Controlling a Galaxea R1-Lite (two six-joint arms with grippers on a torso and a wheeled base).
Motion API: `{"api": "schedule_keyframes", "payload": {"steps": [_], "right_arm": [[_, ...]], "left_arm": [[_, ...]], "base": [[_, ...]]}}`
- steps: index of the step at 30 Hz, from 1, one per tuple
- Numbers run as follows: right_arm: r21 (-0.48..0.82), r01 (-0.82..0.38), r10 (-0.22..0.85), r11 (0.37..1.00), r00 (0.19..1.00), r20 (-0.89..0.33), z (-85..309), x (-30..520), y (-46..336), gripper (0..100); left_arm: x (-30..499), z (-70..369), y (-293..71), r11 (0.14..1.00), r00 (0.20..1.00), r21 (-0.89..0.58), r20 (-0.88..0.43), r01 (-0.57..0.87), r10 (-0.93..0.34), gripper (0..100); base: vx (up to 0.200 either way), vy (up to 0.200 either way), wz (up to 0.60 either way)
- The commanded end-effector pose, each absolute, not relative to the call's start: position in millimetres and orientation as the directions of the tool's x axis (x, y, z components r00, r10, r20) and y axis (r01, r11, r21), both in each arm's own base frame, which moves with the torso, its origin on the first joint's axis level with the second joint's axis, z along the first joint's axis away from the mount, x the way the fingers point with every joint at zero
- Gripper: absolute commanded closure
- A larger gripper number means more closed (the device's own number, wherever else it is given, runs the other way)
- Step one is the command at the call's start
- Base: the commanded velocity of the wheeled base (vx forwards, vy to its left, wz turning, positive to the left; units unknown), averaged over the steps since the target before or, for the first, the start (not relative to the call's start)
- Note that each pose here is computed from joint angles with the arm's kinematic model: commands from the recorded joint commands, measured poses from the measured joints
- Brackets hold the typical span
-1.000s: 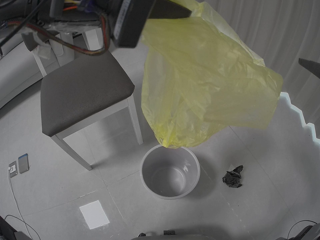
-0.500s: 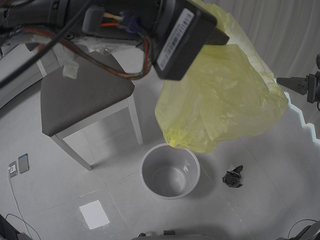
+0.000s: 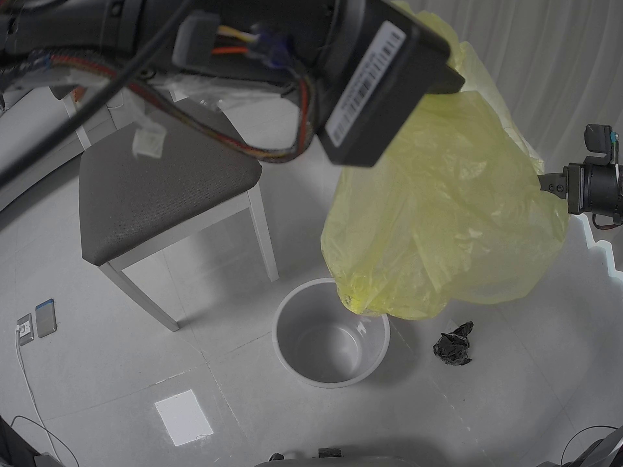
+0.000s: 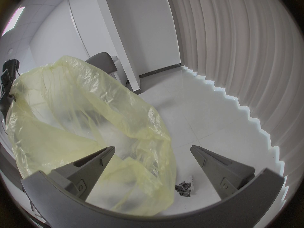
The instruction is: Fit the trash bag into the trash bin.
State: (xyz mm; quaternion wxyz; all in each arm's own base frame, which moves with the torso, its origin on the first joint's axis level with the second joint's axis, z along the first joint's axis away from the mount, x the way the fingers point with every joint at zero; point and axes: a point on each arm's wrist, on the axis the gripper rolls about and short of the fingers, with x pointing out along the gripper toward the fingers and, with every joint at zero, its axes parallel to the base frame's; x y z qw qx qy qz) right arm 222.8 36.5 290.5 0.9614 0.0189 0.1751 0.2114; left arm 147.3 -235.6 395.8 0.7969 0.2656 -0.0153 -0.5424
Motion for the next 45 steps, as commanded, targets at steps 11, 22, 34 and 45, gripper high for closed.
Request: {"api": "schedule_keyframes", "payload": {"steps": [11, 22, 34, 45], "right_arm": [[0.109, -0.411, 0.423, 0.905, 0.840, -0.340, 288, 214, 38, 100], [0.094, -0.394, 0.401, 0.914, 0.851, -0.338, 289, 216, 49, 100], [0.186, -0.291, 0.342, 0.939, 0.856, -0.388, 258, 237, 101, 100], [0.131, -0.305, 0.330, 0.943, 0.813, -0.479, 229, 254, 109, 100]], "left_arm": [[147, 396, -236, 0.248, 0.382, 0.430, -0.259, 0.868, -0.887, 100], [183, 399, -248, 0.584, 0.679, 0.423, -0.113, 0.693, -0.725, 100], [172, 377, -205, 0.813, 0.797, -0.030, -0.178, 0.581, -0.577, 100], [185, 306, -189, 0.853, 0.765, -0.220, -0.378, 0.473, -0.522, 100]], "base": [[0.000, 0.000, 0.00], [0.000, 0.000, 0.00], [0.000, 0.000, 0.00], [0.000, 0.000, 0.00]]}}
